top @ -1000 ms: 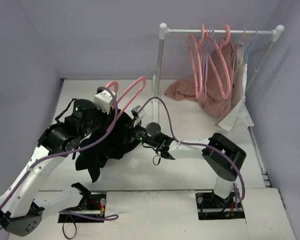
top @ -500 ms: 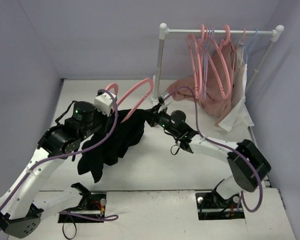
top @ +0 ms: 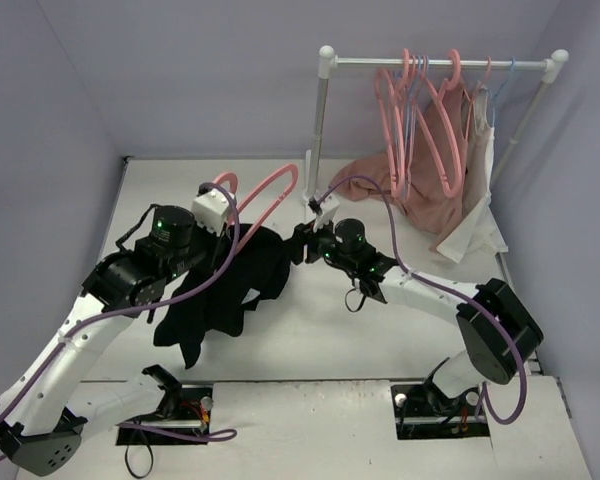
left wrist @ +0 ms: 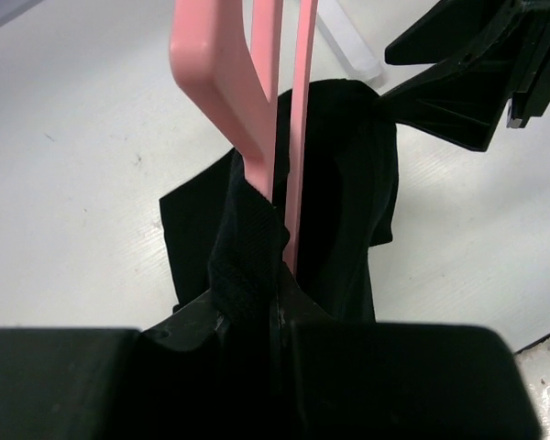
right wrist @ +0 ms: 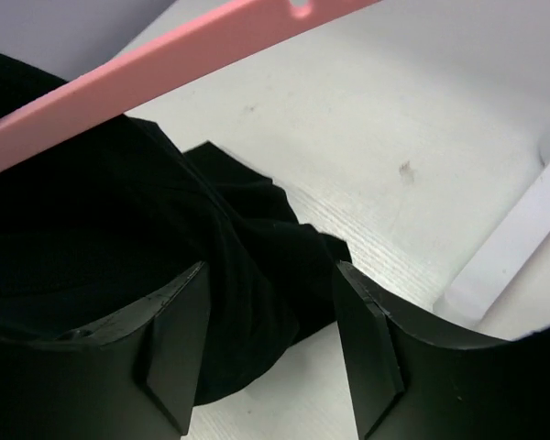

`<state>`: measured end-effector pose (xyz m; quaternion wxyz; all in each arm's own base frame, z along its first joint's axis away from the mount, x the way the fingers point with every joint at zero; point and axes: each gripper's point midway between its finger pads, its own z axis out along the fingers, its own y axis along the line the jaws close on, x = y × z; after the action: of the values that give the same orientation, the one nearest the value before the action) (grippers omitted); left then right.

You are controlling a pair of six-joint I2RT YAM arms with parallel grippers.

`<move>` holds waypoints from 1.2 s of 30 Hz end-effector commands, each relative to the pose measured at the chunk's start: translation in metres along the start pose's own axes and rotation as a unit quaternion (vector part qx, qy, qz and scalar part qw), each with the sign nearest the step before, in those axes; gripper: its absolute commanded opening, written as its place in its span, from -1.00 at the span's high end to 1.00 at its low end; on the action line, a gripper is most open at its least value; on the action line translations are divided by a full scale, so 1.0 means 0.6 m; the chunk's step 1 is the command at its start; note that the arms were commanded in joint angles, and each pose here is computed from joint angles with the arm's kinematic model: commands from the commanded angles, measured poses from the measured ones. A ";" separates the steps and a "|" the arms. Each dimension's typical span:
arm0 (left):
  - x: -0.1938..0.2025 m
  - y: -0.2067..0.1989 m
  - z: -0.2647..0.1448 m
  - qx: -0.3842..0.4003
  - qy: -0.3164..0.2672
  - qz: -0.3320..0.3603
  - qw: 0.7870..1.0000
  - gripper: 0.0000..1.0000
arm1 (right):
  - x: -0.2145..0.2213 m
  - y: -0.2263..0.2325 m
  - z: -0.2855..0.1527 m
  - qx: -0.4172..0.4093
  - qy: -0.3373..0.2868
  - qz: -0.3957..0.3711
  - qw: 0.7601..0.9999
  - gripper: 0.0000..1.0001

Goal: Place the t-shirt on the hanger

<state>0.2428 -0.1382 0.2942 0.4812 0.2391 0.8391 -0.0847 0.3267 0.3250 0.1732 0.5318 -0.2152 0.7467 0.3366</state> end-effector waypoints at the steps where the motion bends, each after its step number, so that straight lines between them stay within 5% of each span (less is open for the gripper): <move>1: -0.028 0.006 0.001 -0.010 -0.040 -0.021 0.999 1.00 | -0.050 0.041 -0.012 -0.019 -0.041 -0.020 0.999 -0.21; 17: -0.029 -0.003 0.002 -0.002 -0.046 -0.046 0.998 1.00 | -0.079 0.154 0.027 -0.057 -0.101 -0.016 0.993 -0.05; 36: -0.023 -0.014 0.002 0.006 -0.047 -0.060 0.997 1.00 | -0.107 0.186 0.052 -0.023 -0.175 0.018 0.984 -0.51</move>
<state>0.2379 -0.1424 0.2798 0.4702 0.2064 0.8518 -0.1039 0.2798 0.4196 0.1909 0.5738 -0.2131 0.6970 0.3735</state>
